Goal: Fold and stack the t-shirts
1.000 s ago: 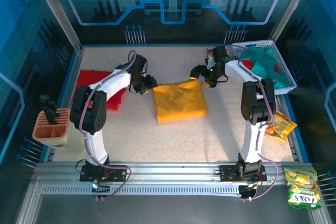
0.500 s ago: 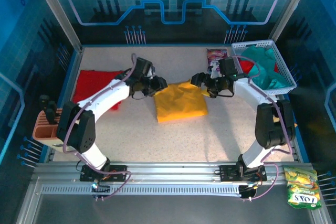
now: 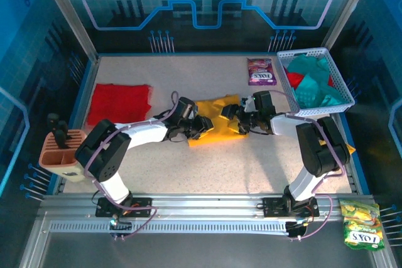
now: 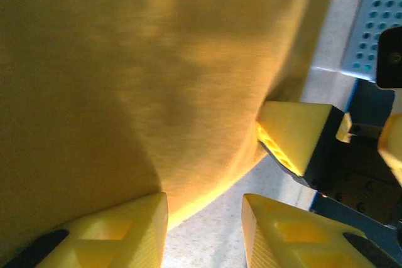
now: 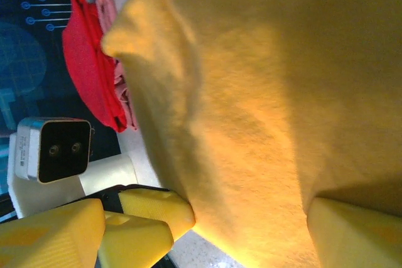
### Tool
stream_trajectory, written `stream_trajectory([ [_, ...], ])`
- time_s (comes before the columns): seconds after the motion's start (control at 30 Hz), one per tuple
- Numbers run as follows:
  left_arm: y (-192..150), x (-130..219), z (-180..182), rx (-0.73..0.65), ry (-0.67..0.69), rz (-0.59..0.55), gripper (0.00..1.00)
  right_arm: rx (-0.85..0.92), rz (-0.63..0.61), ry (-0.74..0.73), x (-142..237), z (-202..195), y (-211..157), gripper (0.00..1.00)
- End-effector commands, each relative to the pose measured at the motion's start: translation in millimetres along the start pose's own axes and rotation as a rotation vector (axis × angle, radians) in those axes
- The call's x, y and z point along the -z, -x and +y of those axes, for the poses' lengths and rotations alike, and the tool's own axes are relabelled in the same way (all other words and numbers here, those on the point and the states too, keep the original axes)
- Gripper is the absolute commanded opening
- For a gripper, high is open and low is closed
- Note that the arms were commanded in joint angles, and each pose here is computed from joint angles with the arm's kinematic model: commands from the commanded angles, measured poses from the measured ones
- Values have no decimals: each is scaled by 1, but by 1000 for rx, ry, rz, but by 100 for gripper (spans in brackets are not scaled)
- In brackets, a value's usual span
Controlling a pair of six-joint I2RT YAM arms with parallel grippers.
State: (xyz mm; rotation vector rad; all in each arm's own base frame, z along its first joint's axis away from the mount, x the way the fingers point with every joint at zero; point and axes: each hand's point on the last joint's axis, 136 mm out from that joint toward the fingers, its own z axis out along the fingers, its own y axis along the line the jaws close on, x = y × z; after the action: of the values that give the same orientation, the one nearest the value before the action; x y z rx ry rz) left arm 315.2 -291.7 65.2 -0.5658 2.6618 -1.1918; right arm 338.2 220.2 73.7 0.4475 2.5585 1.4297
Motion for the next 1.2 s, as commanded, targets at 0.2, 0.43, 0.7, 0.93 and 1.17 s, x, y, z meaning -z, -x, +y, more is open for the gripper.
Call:
stream_trajectory([
  [0.2,1,-7,109,183,168,5,34,-27,-12,-5,-2,-40,4,82],
  [0.43,8,18,107,185,176,-29,34,-44,-26,46,10,-27,11,83],
  [0.7,48,73,22,44,105,-157,37,28,-46,57,31,30,33,87],
  [0.93,67,56,-41,-14,1,-98,40,74,-49,139,16,81,61,88],
  [1.17,85,0,-39,-2,-50,-61,39,63,-51,187,-23,78,92,88],
])
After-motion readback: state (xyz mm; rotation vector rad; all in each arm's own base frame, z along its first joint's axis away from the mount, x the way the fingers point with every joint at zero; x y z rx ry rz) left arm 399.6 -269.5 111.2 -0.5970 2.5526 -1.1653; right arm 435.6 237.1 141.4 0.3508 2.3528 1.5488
